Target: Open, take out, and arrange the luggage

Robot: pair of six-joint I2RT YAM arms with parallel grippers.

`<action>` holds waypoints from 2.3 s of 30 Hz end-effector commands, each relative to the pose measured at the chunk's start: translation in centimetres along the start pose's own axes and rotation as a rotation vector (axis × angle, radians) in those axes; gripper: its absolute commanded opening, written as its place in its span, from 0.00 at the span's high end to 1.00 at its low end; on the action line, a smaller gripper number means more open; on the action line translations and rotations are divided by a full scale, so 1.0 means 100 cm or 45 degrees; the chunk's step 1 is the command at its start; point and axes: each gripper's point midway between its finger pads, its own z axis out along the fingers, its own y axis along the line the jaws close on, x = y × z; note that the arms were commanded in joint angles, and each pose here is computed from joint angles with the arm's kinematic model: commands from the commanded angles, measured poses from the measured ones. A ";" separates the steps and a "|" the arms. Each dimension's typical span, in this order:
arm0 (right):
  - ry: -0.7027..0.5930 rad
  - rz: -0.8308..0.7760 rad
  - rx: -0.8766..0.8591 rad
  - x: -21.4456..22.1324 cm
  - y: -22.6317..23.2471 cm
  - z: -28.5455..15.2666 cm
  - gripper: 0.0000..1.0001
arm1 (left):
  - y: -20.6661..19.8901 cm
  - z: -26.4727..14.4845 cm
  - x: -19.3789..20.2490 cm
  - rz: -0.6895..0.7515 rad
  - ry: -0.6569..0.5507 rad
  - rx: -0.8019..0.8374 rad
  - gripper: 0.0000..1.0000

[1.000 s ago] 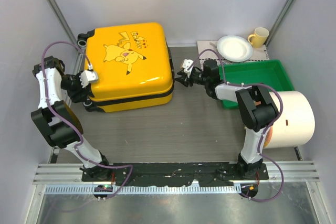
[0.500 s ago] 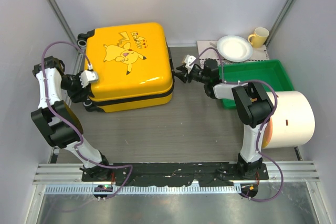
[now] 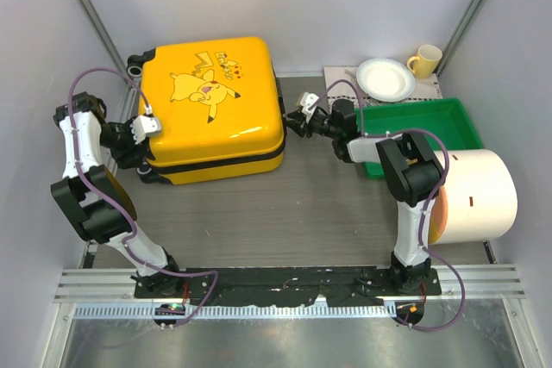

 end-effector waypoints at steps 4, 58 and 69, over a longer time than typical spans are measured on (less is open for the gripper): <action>-0.101 -0.083 0.001 -0.028 -0.008 0.014 0.76 | 0.018 0.010 0.000 -0.084 -0.027 -0.063 1.00; 0.268 -0.380 -0.328 -0.021 0.178 -0.073 0.99 | 0.019 0.021 -0.003 -0.381 -0.023 -0.156 1.00; 0.293 0.182 -0.431 -0.067 0.161 -0.085 0.38 | 0.015 0.026 -0.002 -0.378 -0.029 -0.141 1.00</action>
